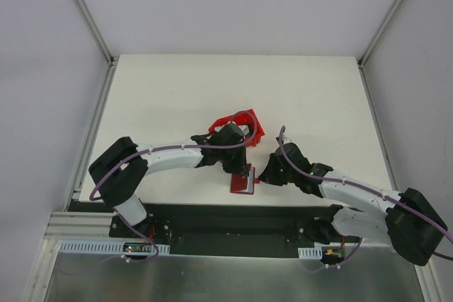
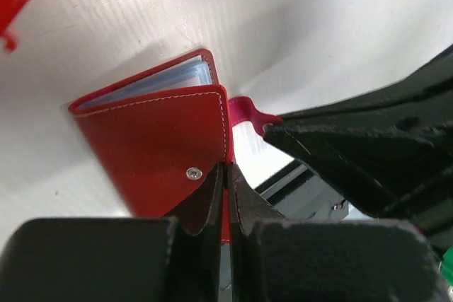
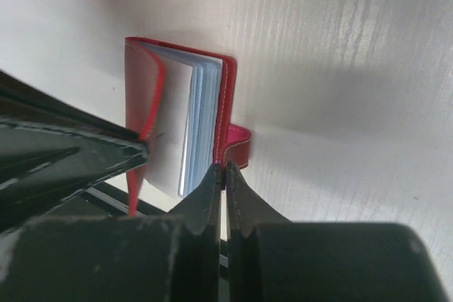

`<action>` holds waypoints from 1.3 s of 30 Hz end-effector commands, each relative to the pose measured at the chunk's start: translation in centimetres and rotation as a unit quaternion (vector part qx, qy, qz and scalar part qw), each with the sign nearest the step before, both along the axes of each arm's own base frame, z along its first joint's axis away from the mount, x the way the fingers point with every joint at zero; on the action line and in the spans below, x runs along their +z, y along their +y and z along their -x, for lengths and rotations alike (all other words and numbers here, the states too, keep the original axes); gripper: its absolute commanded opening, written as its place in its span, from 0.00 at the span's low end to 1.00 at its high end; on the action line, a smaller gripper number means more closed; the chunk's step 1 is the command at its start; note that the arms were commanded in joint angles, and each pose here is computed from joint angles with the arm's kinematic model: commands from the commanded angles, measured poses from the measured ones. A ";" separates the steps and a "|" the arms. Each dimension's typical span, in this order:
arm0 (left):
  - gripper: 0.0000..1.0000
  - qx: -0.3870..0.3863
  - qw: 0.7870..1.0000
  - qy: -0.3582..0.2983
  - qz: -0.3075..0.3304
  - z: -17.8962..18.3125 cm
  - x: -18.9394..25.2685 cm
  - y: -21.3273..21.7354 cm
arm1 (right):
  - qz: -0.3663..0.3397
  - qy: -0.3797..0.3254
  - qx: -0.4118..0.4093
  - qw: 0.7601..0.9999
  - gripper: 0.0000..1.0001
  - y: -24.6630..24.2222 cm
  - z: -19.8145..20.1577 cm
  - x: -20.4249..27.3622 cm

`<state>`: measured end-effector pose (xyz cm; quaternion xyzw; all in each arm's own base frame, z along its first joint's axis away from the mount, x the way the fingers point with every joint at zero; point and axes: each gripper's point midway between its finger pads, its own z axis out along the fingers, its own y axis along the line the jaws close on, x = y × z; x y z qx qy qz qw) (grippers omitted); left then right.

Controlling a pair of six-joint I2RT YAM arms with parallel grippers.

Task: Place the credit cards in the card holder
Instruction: Close the card holder at the center of the board.

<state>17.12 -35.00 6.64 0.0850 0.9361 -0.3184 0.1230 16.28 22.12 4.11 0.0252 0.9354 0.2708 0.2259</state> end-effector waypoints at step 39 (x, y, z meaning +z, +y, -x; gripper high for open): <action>0.56 0.009 0.993 -0.114 -0.030 0.3 2.2 5.3 | 0.011 -0.050 -0.037 0.998 0.04 -1.3 -1.6 1.6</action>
